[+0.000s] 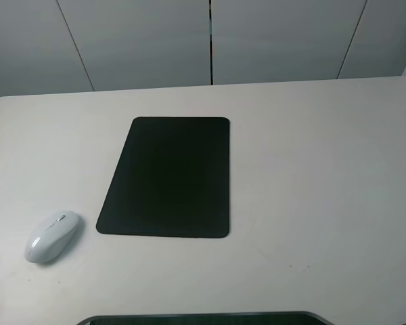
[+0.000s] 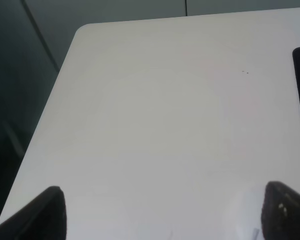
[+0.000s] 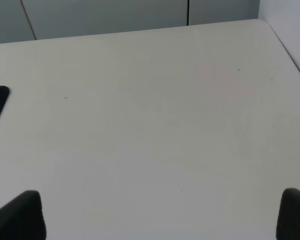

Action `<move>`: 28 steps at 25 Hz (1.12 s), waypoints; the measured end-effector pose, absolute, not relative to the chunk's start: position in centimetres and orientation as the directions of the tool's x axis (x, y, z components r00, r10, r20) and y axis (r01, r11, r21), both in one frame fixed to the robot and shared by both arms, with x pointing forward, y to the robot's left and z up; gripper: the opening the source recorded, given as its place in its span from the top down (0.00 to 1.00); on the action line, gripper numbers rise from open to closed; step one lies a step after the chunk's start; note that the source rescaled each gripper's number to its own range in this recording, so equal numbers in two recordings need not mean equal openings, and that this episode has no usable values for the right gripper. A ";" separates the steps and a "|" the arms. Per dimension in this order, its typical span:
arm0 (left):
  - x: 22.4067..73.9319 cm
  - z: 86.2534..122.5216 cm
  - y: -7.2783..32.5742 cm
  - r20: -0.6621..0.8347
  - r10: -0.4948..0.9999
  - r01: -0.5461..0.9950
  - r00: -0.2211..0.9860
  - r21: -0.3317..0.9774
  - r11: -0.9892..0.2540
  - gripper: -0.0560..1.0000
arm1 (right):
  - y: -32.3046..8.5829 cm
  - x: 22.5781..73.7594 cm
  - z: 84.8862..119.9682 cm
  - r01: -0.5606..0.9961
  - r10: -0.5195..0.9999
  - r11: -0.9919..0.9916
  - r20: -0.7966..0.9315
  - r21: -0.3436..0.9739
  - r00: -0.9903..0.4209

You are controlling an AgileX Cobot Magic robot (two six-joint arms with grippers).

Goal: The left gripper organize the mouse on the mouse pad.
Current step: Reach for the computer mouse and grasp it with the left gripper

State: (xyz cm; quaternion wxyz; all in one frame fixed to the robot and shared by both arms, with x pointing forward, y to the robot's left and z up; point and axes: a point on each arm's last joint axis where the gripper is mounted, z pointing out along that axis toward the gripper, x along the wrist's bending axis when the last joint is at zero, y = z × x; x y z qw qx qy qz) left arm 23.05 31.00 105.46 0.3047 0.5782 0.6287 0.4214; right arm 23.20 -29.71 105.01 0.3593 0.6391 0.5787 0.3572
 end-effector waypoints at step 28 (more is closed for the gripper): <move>36.7 108.5 31.7 0.111 0.993 0.927 0.046 0.367 -0.084 0.00 | -29.7 23.2 105.0 0.483 0.996 -0.072 0.041 0.873 0.075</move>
